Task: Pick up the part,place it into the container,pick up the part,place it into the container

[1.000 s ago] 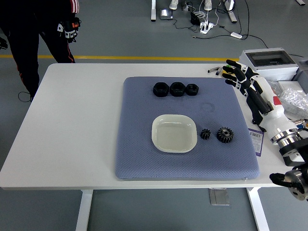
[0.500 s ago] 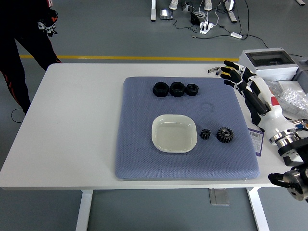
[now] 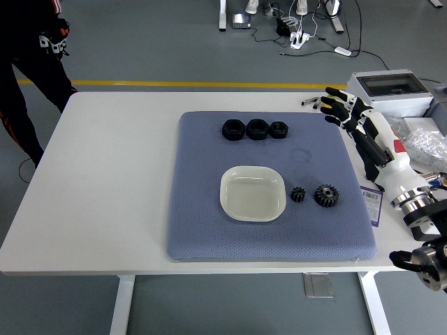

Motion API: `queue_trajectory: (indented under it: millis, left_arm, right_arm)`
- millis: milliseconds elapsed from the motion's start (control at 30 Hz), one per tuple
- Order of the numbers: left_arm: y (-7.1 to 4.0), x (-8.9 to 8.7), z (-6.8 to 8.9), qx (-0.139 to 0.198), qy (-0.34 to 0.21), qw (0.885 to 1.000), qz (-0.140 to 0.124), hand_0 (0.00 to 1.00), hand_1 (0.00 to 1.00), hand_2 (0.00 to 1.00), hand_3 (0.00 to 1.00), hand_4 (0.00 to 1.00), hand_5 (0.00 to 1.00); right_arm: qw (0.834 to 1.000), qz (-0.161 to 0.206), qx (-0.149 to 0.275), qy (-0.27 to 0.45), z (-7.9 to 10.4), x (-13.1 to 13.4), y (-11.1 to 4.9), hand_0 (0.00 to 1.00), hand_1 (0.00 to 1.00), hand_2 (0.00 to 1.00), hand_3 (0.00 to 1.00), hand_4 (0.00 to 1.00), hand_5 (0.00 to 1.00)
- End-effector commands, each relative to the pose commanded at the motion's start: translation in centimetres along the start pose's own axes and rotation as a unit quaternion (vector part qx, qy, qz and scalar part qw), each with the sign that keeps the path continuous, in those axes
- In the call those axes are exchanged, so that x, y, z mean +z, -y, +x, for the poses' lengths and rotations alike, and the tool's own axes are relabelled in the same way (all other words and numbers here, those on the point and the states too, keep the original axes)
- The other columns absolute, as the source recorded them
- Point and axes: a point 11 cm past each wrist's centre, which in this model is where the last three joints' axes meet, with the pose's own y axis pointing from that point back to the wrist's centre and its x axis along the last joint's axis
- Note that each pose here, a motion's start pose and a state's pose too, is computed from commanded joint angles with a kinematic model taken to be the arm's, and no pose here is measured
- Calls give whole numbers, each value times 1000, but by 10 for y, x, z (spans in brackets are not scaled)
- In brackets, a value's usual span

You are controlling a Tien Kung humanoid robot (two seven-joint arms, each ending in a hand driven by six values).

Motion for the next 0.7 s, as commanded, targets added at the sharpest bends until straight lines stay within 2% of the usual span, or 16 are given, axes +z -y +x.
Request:
queue_trajectory:
  millis: [700]
  left_arm:
    - [0,-2,1,1,1,1000,2,643,632,664,610,619,637]
  right_arm:
    - [1000,4,0,-3,1,-3,1,877,830,845,849,998,737]
